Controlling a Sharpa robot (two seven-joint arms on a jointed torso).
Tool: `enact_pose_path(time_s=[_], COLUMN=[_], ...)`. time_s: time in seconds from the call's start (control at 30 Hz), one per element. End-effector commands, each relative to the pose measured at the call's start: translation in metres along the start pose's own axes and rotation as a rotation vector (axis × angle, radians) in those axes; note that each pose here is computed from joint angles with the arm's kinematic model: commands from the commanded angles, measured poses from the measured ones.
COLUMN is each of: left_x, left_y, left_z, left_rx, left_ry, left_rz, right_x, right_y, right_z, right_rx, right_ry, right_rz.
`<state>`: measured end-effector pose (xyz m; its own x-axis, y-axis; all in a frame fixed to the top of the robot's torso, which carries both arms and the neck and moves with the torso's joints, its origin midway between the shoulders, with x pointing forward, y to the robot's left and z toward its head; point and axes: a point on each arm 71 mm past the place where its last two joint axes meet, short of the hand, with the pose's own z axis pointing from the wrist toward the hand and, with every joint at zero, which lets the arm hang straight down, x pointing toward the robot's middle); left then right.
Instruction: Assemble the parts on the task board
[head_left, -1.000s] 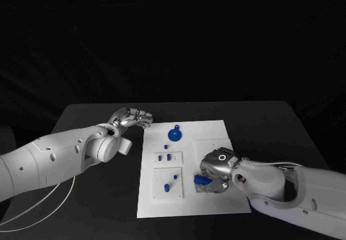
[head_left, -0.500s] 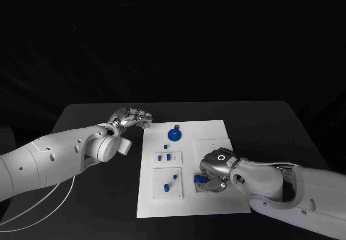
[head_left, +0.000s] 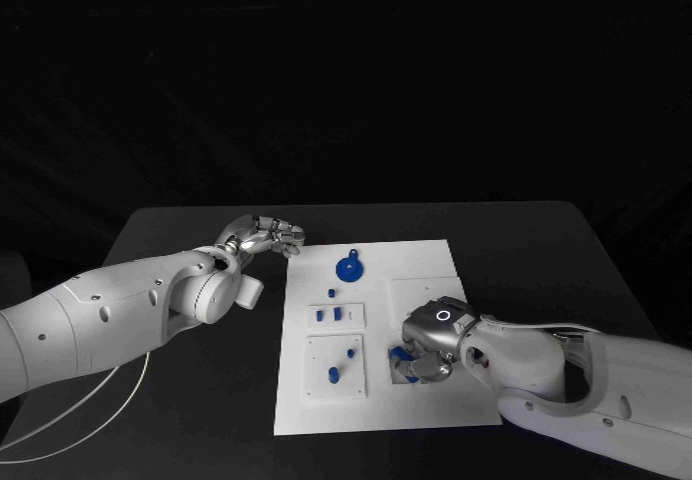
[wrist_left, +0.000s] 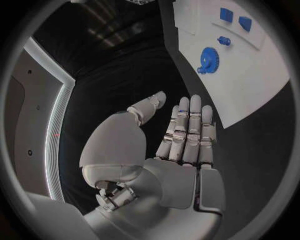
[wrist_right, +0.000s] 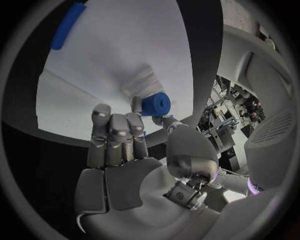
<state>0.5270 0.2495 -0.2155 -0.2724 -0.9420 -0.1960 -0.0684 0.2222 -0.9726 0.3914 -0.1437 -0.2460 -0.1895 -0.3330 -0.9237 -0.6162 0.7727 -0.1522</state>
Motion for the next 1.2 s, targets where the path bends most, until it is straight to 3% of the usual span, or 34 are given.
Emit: enact_pose_path(time_s=[0.03,0.57,1.2], left_x=[0.0007,0.0005,-0.0003], left_y=[-0.0012,-0.0010,-0.0006], left_z=[0.0002,0.0003,0.0003], left_rx=[0.007,0.004,0.001], left_ry=[0.001,-0.002,-0.006], left_rz=[0.006,0.011,0.013], right_x=[0.0058,0.0050,0.0095], right_y=[-0.0032,-0.0044,-0.0032], right_z=[-0.0005,-0.0002,-0.0018], right_rx=[0.029,0.090,0.085], right_ry=[0.056,0.060,0.124], right_rz=[-0.022,0.075,0.139])
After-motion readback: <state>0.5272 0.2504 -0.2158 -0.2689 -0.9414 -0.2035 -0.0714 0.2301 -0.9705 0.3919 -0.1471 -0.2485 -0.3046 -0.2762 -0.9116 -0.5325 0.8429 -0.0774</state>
